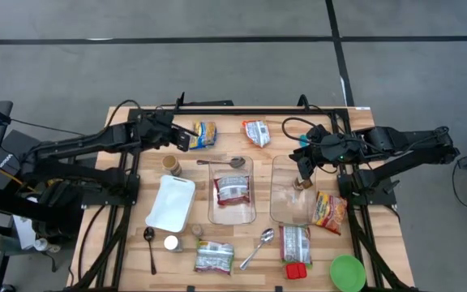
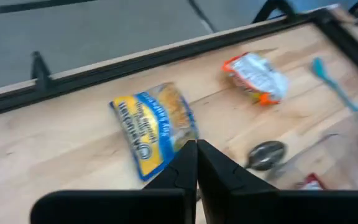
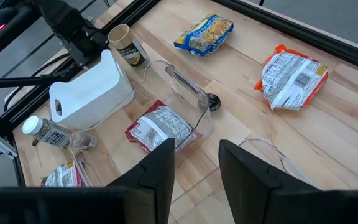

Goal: Pick & Place Food Item
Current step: Put the blue noodle pack into the left transparent bin

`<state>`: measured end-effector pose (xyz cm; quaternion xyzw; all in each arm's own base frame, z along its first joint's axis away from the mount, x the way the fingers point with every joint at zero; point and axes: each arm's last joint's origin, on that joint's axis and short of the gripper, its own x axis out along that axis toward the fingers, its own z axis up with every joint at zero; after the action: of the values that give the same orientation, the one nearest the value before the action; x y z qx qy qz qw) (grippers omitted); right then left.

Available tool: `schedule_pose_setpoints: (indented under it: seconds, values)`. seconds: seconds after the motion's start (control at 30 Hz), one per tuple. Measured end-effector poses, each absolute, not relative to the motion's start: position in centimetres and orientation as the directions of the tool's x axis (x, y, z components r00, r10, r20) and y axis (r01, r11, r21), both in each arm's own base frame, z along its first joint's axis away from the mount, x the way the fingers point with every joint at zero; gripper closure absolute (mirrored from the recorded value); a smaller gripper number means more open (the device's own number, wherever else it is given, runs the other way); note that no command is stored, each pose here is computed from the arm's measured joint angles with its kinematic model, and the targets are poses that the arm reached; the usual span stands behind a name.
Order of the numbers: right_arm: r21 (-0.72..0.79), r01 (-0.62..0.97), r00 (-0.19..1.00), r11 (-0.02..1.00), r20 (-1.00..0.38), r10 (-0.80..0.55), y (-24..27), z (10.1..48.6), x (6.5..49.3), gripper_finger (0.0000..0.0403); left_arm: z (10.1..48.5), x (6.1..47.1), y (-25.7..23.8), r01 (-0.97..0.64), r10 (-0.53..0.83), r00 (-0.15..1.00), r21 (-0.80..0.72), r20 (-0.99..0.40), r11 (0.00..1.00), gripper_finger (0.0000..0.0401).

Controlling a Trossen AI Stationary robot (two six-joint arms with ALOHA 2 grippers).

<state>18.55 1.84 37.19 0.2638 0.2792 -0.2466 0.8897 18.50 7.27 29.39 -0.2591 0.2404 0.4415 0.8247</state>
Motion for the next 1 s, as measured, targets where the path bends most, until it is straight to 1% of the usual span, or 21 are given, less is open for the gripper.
schedule_pose_setpoints:
  seconds: [0.1,0.2,0.33,0.53,0.67,0.87,1.0]
  values:
    - [0.332,0.586,0.722,0.739,-0.627,-0.292,1.8,37.2,18.6,0.0284,28.8,18.4,7.9,-0.873,0.605,0.445,-0.171,-0.660,0.457,0.0400]
    - [0.332,0.587,0.723,0.739,-0.626,-0.292,1.8,37.2,18.6,0.0284,28.2,18.6,8.9,-0.862,0.570,0.438,-0.146,-0.695,0.485,0.0400]
    - [0.333,0.587,0.723,0.738,-0.625,-0.293,1.8,37.2,18.6,0.0284,27.0,18.8,10.9,-0.859,0.506,0.414,-0.140,-0.756,0.493,0.0400]
    - [0.359,0.601,0.723,0.714,-0.625,-0.294,1.8,37.2,18.6,0.0284,24.9,18.8,14.0,-0.854,0.384,0.396,-0.181,-0.834,0.488,0.0400]
    - [0.376,0.609,0.723,0.699,-0.625,-0.294,1.8,37.2,18.6,0.0284,23.7,18.9,15.7,-0.850,0.346,0.392,-0.193,-0.852,0.490,0.0400]
    - [0.391,0.617,0.722,0.683,-0.626,-0.294,1.8,37.2,18.6,0.0284,22.1,18.9,17.6,-0.830,0.244,0.432,-0.277,-0.868,0.485,0.0400]
    - [0.391,0.617,0.722,0.683,-0.626,-0.294,1.8,37.2,18.6,0.0284,21.3,18.8,18.2,-0.830,0.199,0.436,-0.306,-0.878,0.466,0.0396]
